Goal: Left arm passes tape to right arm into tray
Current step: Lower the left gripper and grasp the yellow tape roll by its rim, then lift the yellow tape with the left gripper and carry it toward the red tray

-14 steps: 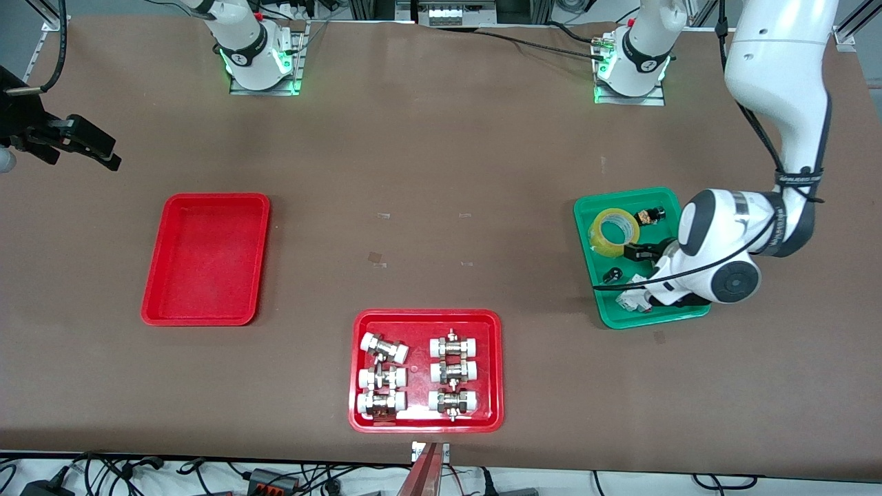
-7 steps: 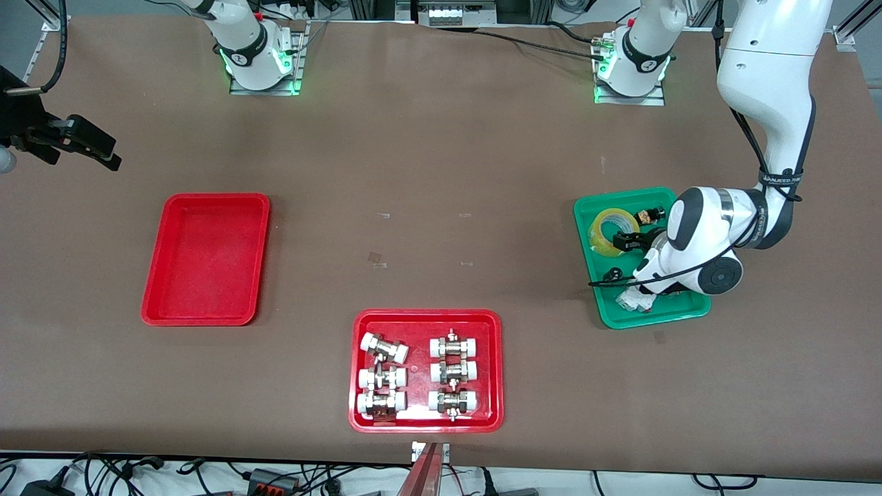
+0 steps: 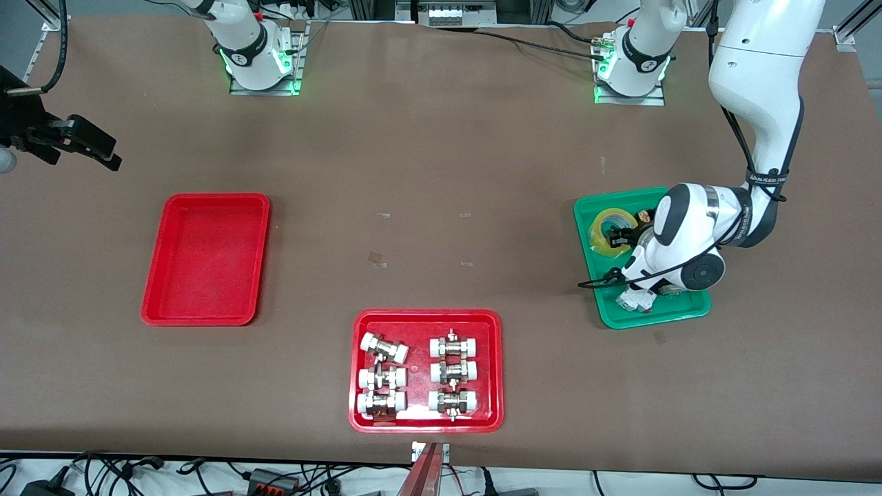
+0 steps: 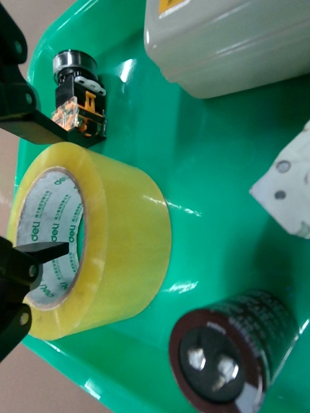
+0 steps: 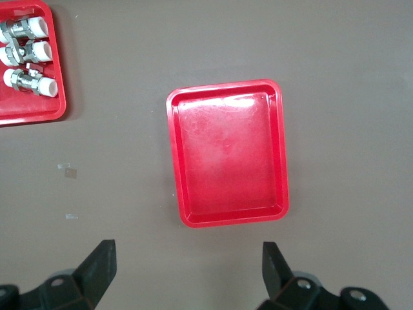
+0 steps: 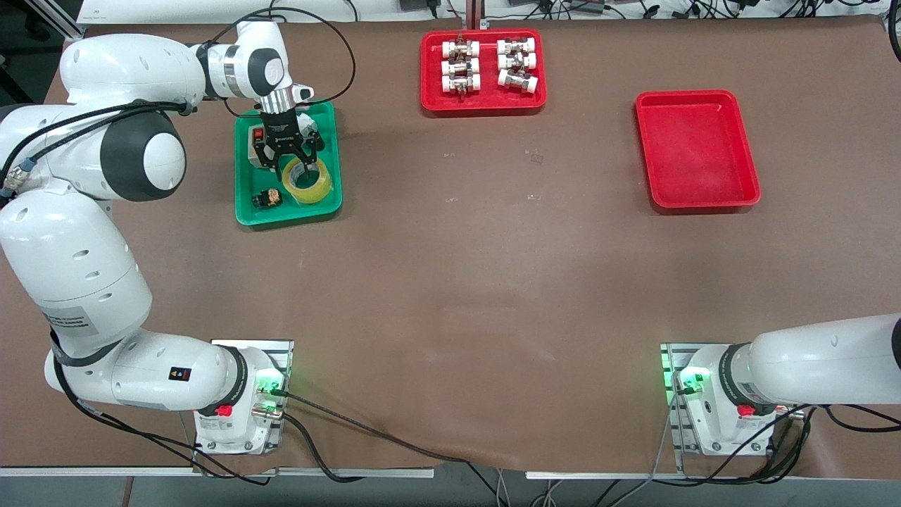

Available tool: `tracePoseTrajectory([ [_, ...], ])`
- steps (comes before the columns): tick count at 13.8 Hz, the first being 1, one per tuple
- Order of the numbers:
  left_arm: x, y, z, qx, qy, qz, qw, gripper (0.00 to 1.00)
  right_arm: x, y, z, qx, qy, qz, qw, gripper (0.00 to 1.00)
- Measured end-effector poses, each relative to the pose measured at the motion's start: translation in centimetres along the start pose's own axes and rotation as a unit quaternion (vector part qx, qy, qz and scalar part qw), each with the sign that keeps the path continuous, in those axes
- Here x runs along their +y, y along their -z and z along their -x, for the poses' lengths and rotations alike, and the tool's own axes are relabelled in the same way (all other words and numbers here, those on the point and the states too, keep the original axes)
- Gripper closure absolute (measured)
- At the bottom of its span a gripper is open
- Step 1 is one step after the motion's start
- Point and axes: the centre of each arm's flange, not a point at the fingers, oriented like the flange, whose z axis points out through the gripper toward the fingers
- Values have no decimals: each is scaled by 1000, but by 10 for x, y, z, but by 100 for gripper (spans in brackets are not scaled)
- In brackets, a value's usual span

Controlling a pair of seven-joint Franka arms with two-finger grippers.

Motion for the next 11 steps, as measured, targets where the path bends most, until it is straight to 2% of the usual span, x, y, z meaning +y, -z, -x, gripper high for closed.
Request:
tracePoseTrajectory([
  [2,-5,1,0,-1,4,1,1000,48,0,0,0,0,0,0,1000,0],
  [3,-9,3,-1,-1,6,2,1000,61,0,0,0,0,0,0,1000,0],
  [5,-14,4,-1,-2,3,4,1000,80,0,0,0,0,0,0,1000,0],
  [11,-26,22,1,1,-13,11,1000,80,0,0,0,0,0,0,1000,0],
])
